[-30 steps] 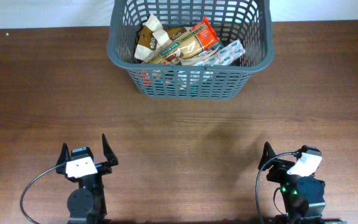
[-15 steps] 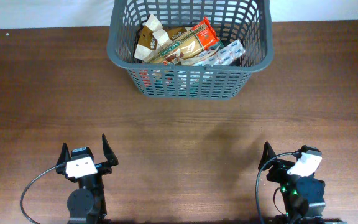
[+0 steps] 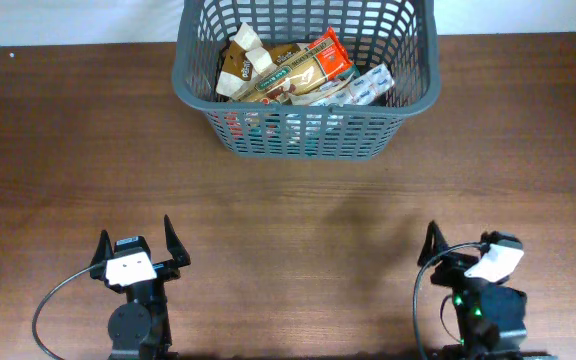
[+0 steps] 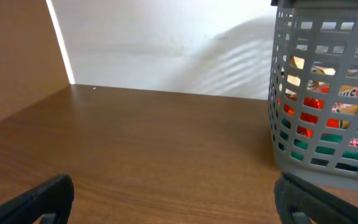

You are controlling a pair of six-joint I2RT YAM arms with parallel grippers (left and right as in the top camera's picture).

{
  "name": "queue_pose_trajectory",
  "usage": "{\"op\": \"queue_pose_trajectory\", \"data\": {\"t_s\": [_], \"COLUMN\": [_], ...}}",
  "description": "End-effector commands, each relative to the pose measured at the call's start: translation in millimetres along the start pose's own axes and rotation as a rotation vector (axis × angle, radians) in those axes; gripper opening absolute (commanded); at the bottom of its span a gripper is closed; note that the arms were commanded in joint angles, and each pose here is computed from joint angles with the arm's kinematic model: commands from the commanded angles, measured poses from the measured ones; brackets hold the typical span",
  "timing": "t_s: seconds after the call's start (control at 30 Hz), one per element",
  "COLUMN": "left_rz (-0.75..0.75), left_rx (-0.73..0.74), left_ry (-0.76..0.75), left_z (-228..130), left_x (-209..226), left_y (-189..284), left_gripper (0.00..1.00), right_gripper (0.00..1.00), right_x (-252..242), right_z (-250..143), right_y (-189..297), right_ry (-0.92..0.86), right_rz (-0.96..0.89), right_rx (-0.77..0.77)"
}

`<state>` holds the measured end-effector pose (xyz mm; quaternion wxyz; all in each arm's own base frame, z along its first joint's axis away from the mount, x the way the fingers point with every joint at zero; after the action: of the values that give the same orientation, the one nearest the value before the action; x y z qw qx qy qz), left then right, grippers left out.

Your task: Pack container

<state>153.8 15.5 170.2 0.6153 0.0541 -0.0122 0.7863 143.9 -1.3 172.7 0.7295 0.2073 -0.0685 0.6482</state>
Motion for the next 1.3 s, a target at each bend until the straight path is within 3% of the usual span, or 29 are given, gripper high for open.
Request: {"op": "queue_pose_trajectory", "data": {"t_s": [0.0,0.1,0.2,0.33,0.53,0.77,1.27], "left_rz": [0.006,0.006,0.006,0.006,0.006,0.006,0.006], "left_rx": [0.002,0.002,0.002,0.002,0.002,0.002,0.002], "left_ry": [-0.012,-0.012,-0.012,-0.012,-0.012,-0.012,-0.012], "left_z": [-2,-2,-2,-2,-2,-2,-2], "left_x": [0,0,0,0,0,0,0], "left_y": [0,0,0,0,0,0,0], "left_gripper": [0.99,0.99,0.99,0.99,0.99,0.99,0.99], "right_gripper": [0.99,0.99,0.99,0.99,0.99,0.99,0.99], "right_x": [13,22,21,12,10,-4,-5], "right_z": [36,69,68,42,36,-1,-2], "right_y": [6,19,18,3,0,-13,-13], "right_ry": [-0.045,-0.096,-0.109,-0.094,-0.086,-0.036,-0.035], "right_rz": [0.080,0.142,0.163,0.132,0.112,0.004,0.000], "right_rx": [-0.237,-0.478,-0.535,-0.465,-0.425,-0.183,-0.175]}}
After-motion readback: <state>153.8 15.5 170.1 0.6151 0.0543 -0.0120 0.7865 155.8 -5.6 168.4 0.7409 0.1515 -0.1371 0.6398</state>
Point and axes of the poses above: each gripper's point midway between its finger pads, its own y axis back along the fingers, its own x axis along the line the jaws close on, z = x × y, the point moved 9 cm from there along y, back along the fingers, and after that the axes turned 6 degrees about -y, right-handed, at the moved point
